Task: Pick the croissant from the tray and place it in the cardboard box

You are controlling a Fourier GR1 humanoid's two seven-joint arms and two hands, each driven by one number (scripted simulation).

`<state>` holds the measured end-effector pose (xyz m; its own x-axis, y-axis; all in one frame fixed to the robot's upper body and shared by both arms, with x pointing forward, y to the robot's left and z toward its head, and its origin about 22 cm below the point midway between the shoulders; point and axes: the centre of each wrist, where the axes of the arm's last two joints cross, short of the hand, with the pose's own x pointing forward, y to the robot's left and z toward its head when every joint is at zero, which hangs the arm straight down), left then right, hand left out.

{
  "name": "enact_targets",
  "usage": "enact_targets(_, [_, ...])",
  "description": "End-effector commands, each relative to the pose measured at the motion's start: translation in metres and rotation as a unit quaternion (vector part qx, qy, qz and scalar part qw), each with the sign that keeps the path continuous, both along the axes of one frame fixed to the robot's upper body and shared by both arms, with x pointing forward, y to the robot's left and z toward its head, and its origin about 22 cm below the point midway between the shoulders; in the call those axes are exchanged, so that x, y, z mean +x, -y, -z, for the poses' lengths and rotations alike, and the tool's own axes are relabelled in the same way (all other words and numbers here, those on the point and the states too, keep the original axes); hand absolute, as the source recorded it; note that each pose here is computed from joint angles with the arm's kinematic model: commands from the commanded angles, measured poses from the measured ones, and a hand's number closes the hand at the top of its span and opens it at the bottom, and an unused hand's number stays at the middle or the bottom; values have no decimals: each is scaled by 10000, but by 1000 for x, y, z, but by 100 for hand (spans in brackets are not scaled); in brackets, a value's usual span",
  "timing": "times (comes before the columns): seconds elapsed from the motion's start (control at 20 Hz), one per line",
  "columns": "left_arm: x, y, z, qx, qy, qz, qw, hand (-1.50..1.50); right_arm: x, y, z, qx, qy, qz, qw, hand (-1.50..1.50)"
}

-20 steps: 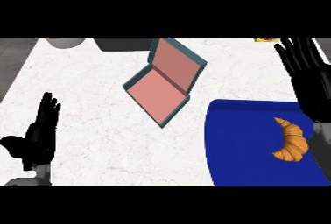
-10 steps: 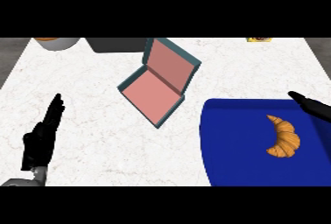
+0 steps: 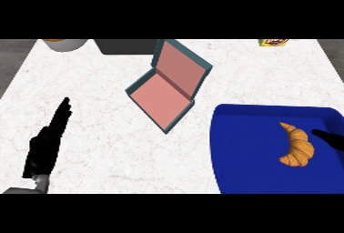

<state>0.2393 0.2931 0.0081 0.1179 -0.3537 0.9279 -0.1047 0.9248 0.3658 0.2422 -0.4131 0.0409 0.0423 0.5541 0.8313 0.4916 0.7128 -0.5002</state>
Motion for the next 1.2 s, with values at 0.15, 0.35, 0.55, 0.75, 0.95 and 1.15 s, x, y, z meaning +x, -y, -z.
enact_targets(0.15, [0, 3, 0, 48, -13, 44, 10000, 0, -21, 20, -34, -1264, -2318, -586, 9627, -150])
enact_targets(0.35, [-1, 3, -6, 63, -43, 72, 9999, 0, -18, 16, -60, -1605, -3547, -978, 9159, -150])
enact_targets(0.55, [1, 23, 5, 24, -15, 74, 10000, 0, -1, -16, -81, -1328, -3968, -1274, 8993, -150])
enact_targets(0.75, [5, 2, -12, 79, 47, 35, 10000, 0, 7, -51, -74, -1387, -4127, -1178, 8925, -150])
enact_targets(0.95, [9, 25, -2, 85, 32, 24, 10000, 0, 5, -62, -68, -1356, -4236, -940, 8907, -150])
enact_targets(1.15, [-6, 0, -8, 78, -80, 48, 9999, 0, 11, -71, -47, -1375, -4350, -735, 8868, -150])
